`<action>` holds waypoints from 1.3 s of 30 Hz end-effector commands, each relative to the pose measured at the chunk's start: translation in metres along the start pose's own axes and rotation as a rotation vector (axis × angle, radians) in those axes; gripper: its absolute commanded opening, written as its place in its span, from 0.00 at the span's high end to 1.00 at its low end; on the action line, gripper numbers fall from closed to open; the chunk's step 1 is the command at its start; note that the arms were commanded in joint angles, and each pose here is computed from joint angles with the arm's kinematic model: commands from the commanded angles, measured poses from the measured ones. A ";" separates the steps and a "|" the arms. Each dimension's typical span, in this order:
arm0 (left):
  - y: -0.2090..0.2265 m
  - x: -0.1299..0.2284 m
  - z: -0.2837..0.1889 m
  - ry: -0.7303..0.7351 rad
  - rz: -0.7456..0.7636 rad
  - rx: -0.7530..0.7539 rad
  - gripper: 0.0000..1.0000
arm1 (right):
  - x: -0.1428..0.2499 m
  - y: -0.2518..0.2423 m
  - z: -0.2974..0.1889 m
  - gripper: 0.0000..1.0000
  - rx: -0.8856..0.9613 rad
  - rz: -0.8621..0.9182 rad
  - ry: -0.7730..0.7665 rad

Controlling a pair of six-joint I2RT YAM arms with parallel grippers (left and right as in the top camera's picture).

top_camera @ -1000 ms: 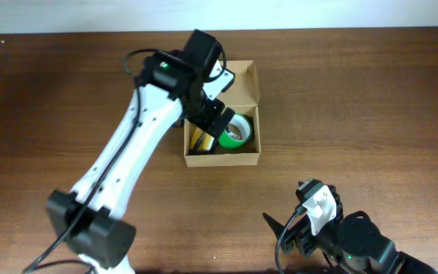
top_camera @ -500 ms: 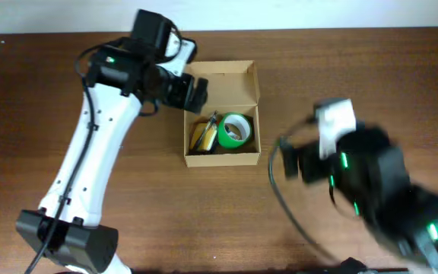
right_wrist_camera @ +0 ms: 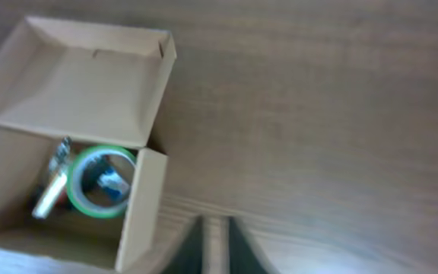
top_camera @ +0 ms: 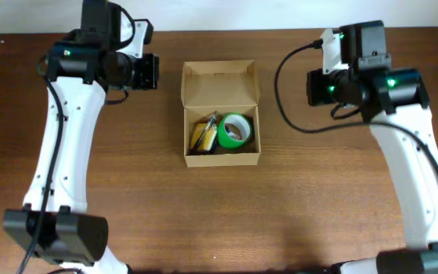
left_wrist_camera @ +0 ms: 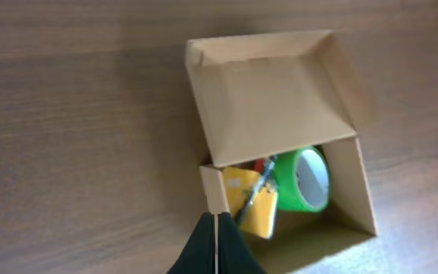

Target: Pack container

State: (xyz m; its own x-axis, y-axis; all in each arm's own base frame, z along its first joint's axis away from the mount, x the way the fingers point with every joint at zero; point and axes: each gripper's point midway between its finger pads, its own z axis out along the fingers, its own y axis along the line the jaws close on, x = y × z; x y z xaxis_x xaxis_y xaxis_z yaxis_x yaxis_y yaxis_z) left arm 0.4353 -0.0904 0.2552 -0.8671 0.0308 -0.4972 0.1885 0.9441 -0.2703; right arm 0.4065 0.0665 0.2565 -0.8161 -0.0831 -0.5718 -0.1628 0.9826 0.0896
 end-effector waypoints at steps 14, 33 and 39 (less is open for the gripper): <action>0.051 0.008 0.131 0.153 -0.232 0.101 0.98 | -0.003 0.012 0.099 0.96 -0.398 0.101 0.098; 0.048 0.042 0.220 0.296 -0.457 0.283 0.98 | 0.026 0.023 0.192 0.97 -0.566 0.275 0.227; 0.039 0.052 0.238 0.338 -0.514 0.373 0.98 | 0.029 0.028 0.206 0.96 -0.613 0.323 0.238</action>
State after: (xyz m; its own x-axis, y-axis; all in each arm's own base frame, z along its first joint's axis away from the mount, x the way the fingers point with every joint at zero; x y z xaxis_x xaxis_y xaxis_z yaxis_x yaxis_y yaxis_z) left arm 0.5052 -0.1207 0.0222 -0.9746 -0.2236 -0.0089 -0.1679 0.7567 -0.6318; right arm 0.4876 0.1196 0.0735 -0.9587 0.0675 -0.2763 -0.1349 0.7475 0.6505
